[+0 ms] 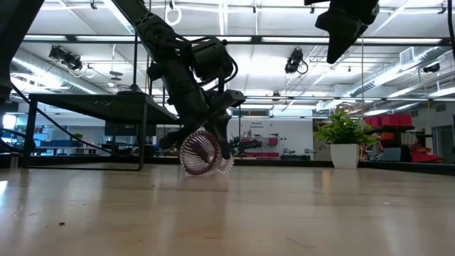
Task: Pick & Place candle stick holders
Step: Align the pink candle holder with the other pink candle holder on the shelf
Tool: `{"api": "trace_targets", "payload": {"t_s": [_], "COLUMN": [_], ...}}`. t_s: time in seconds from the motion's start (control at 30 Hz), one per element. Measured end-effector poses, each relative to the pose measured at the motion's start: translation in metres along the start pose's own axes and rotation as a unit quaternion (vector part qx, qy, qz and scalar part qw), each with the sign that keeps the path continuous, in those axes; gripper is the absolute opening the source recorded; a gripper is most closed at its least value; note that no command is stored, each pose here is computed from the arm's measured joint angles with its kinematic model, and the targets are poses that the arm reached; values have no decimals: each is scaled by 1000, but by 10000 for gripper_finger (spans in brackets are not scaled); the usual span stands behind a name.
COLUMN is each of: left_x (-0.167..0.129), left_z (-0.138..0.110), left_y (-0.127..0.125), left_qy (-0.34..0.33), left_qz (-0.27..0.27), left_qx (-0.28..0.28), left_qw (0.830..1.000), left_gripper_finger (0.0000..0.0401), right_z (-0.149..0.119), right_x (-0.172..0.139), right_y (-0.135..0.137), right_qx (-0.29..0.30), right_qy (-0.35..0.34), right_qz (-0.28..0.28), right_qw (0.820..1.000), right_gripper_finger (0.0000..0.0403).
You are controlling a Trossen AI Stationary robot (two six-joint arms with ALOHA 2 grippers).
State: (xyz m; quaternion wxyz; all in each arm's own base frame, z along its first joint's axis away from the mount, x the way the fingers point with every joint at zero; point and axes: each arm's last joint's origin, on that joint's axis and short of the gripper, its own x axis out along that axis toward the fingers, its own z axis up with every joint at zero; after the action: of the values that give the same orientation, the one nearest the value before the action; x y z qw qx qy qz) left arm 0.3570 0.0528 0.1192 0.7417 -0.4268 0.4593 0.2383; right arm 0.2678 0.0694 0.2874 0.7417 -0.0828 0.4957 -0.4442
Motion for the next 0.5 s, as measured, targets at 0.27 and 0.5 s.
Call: {"api": "trace_targets", "payload": {"t_s": [0.27, 0.5], "left_x": [1, 0], "left_z": [-7, -10], "left_y": [-5, -9], "left_qy": [9, 22], "left_qz": [-5, -3], "left_qx": [25, 56], "left_qw": [1000, 998], "left_gripper_finger": [138, 141], "right_z": [1, 1], "right_x": [0, 0], "right_y": [2, 2], "right_qx": [9, 10], "right_qy": [-3, -1], "right_qz": [8, 11], "right_qw": [1000, 1000], "right_gripper_finger": [22, 22]}}
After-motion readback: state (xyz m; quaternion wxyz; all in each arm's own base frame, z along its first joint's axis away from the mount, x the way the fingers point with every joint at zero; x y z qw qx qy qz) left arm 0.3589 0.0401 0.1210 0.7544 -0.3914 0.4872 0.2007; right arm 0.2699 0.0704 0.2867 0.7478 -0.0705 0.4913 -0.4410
